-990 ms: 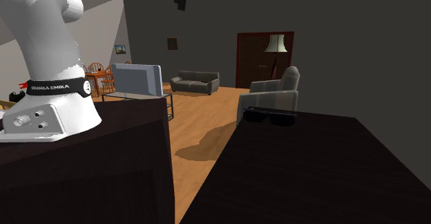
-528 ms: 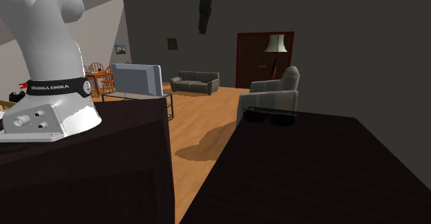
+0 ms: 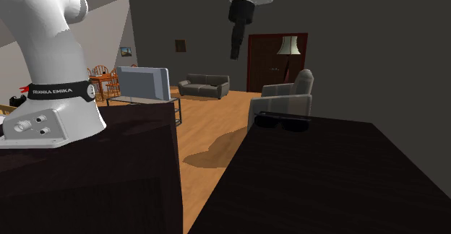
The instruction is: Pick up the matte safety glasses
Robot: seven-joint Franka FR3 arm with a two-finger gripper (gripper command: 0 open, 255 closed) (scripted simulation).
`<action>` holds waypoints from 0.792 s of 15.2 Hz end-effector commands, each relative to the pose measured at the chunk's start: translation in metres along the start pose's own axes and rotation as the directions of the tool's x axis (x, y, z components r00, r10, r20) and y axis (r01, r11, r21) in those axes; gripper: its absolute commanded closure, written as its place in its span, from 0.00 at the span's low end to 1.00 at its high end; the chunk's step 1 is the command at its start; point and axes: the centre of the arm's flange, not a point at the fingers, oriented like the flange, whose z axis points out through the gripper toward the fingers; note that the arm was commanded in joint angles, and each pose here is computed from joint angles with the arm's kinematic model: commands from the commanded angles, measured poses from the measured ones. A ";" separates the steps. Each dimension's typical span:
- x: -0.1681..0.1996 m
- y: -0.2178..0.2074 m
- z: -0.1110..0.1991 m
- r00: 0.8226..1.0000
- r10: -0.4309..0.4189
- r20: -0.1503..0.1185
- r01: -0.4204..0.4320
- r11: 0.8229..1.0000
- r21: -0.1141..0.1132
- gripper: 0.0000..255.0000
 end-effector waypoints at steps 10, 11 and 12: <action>0.116 -0.033 0.087 0.997 0.074 -0.015 -0.075 0.995 -0.063 0.00; 0.127 -0.035 0.095 0.997 0.081 -0.016 -0.082 0.994 -0.068 0.00; 0.137 -0.038 0.102 0.996 0.087 -0.018 -0.088 0.993 -0.074 0.00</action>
